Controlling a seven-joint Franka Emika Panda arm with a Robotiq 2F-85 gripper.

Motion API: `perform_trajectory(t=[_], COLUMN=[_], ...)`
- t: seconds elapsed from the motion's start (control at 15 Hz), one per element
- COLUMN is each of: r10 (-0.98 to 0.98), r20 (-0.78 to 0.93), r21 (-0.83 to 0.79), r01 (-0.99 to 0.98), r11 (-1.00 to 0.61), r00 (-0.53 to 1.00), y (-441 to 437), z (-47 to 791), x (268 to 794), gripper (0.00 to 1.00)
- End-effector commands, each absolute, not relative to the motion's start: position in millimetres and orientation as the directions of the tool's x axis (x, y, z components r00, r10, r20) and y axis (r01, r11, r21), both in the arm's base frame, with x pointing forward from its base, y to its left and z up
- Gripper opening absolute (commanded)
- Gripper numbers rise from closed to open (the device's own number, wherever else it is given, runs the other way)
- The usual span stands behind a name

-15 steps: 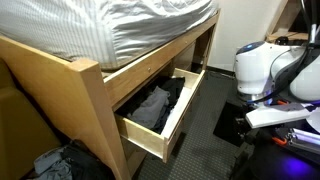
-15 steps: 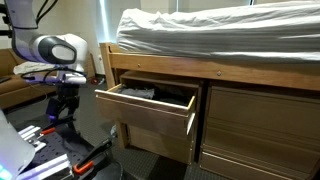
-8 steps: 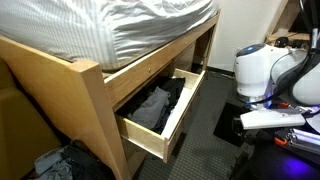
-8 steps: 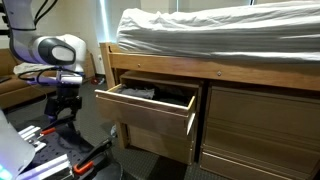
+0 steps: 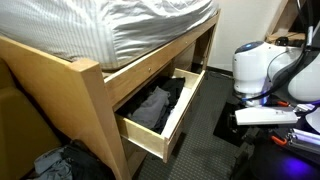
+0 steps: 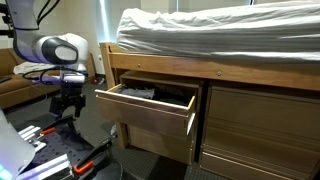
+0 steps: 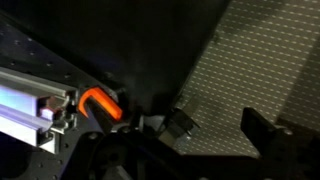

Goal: Close the top bedroom drawer

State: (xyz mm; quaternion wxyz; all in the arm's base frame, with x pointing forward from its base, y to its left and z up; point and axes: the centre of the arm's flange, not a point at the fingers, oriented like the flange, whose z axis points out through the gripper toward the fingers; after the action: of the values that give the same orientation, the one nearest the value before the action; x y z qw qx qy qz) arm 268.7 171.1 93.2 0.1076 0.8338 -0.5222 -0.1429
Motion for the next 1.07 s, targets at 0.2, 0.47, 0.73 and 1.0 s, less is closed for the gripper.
perform_trajectory(t=[0.2, 0.47, 0.73, 1.0], r10=[-0.917, -0.925, -0.931, -0.947], r20=[0.021, -0.006, -0.027, 0.076], r21=[0.125, 0.151, 0.166, 0.131], r01=[-0.912, -0.914, -0.916, -0.945], r11=[-0.392, -0.376, -0.364, -0.301], r00=[0.397, 0.380, 0.365, 0.313], y=[169, 165, 164, 152], z=[78, 78, 70, 18], x=[299, 295, 294, 306], gripper=[1.00, 1.00, 1.00, 1.00])
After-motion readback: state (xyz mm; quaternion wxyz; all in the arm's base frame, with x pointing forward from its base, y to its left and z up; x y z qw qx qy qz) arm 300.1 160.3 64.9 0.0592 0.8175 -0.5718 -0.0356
